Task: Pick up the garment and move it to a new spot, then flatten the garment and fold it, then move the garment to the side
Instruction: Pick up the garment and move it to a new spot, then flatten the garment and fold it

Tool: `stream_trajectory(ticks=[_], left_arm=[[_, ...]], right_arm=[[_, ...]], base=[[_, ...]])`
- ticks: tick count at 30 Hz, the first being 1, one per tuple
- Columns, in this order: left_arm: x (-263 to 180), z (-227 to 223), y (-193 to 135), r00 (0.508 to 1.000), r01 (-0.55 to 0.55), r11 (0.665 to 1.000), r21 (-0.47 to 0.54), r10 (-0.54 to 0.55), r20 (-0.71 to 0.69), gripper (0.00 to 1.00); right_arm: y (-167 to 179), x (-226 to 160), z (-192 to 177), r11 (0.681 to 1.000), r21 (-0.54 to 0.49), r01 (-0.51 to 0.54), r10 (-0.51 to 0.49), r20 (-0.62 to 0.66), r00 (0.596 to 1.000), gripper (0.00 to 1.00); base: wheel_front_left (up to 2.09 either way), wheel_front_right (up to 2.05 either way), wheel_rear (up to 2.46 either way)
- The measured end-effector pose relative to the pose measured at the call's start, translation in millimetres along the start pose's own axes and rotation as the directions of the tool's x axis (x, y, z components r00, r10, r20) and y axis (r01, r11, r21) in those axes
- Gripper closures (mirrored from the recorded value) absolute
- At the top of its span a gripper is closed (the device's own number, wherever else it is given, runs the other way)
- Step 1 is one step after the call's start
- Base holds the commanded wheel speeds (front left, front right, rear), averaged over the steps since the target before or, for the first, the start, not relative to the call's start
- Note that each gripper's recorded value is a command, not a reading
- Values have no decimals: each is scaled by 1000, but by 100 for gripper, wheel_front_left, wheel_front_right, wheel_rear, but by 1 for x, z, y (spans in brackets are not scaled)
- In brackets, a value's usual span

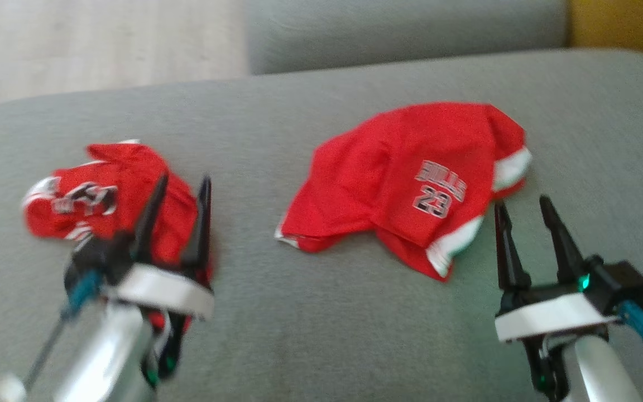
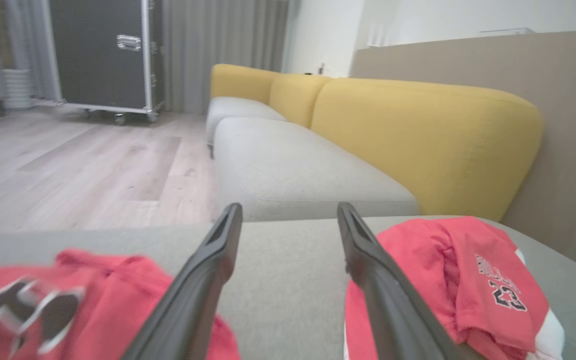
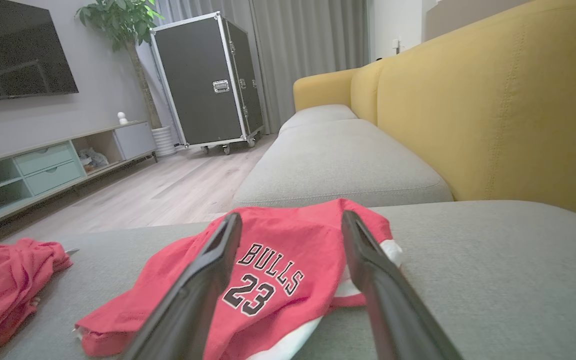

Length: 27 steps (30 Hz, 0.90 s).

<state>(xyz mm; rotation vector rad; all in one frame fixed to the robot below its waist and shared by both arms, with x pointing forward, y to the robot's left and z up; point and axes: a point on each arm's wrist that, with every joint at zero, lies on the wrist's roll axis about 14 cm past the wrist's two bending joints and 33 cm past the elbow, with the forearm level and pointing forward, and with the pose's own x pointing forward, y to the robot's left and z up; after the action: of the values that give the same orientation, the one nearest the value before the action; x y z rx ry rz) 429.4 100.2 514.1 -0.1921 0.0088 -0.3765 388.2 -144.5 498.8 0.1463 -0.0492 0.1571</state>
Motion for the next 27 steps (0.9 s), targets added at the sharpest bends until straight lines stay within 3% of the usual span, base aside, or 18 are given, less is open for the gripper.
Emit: stream_trajectory(ticks=[8, 21, 26, 27], left_arm=[[-81, -10, 10, 977, -203, 972, -117, 208, 35, 0], [-97, 3, 14, 965, -230, 966, -116, 242, 103, 0], [-99, -3, 25, 956, -268, 955, -125, 280, 87, 0], [-98, -4, 29, 953, -279, 951, -129, 291, 84, 0]], right_arm=[[28, -8, -5, 997, 6, -78, 78, -17, 997, 0], [53, -1, -13, 984, -58, -168, 165, -47, 985, 0], [83, 17, -36, 945, -157, -287, 266, -144, 953, 0], [95, 25, -52, 916, -203, -346, 302, -219, 928, 0]], base=[[0, 0, 0], [0, 0, 0], [0, 0, 0], [0, 0, 0]])
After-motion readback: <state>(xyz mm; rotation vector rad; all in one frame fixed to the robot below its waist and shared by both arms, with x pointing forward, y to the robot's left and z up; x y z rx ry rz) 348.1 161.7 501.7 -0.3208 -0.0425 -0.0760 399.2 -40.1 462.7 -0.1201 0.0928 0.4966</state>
